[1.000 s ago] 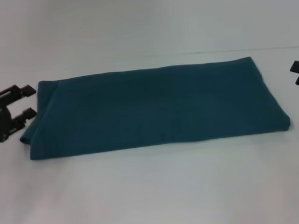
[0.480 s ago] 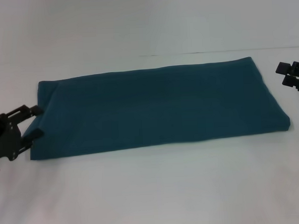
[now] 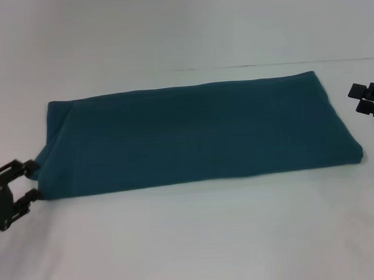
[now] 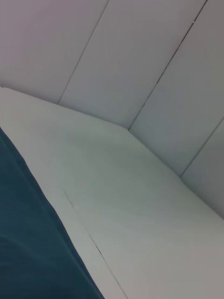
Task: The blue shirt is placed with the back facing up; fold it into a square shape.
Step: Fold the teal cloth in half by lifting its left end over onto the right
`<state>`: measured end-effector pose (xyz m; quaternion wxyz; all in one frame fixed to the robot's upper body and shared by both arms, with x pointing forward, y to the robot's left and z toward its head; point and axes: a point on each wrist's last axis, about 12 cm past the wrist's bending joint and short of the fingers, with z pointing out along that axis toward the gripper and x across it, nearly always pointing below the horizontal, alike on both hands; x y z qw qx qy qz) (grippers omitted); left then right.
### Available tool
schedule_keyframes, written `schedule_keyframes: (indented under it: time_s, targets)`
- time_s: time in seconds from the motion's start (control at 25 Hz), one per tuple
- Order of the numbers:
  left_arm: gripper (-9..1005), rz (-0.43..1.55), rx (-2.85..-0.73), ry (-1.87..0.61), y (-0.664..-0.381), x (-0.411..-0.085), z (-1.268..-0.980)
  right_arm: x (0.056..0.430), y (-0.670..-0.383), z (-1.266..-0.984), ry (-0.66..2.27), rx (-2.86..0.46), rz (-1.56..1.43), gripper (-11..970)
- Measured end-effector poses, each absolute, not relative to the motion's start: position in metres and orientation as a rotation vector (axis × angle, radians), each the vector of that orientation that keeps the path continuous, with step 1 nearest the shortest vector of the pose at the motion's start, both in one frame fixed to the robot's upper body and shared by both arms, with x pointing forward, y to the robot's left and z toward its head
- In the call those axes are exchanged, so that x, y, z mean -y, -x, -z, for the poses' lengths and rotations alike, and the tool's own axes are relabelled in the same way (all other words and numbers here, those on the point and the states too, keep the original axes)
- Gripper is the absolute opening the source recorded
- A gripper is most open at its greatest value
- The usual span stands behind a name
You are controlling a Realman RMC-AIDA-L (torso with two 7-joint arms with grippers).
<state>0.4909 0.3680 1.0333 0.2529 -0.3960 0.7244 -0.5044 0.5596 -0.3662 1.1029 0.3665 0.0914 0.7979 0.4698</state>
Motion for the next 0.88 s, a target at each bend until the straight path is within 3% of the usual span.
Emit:
schedule_keyframes:
  time_s: [0.32,0.88]
  targets:
    - [658,1.341,-1.951,1.179,-0.481,-0.373,-1.024,0.367,-0.56,-1.104,-0.229,-2.045,-1.202,674]
    - [659,1.301,-2.011,1.191,-0.494,-0.363,-1.019,0.368,-0.559,-1.102,-0.242,-2.046,-1.196,674]
